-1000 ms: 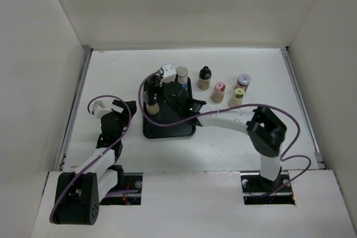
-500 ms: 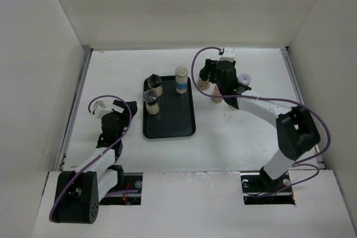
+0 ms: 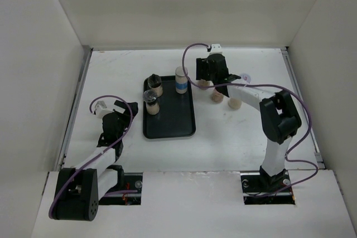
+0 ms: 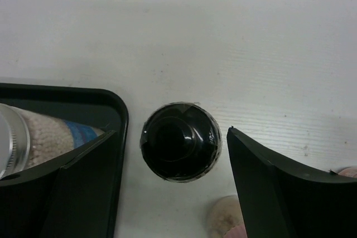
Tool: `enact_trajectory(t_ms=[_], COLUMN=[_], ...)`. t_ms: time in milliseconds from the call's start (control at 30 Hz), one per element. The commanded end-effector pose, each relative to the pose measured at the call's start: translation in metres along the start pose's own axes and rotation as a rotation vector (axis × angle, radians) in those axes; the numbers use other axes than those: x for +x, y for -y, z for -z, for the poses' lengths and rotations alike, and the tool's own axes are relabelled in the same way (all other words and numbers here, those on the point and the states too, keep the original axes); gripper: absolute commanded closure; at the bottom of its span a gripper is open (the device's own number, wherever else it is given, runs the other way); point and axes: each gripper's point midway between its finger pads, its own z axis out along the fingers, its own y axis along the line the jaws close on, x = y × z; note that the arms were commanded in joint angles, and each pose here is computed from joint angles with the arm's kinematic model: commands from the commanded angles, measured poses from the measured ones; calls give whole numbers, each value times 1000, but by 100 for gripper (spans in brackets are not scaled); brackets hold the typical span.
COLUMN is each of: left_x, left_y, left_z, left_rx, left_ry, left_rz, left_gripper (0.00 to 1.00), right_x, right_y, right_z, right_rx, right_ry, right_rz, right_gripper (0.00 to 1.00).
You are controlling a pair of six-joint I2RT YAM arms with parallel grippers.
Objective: Organize the condiment bottles
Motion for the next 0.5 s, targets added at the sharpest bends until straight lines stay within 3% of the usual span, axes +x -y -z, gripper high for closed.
enact_trajectory(t_ms=[0,367,467], left_x=[-9,-11,-12], left_y=[19,20,19], left_z=[-2,-2,-2], left_rx=[65,67,62], left_ry=[24,33,38], left_rz=[12,9,13], left_gripper=[0,0,0], right_x=[-15,5,3], right_y=[7,5,5], right_z=[-2,-17,-17], right_rx=[22,29,27], right_ry=[30,-9,0], right_rz=[6,11,8], right_gripper=[15,19,31])
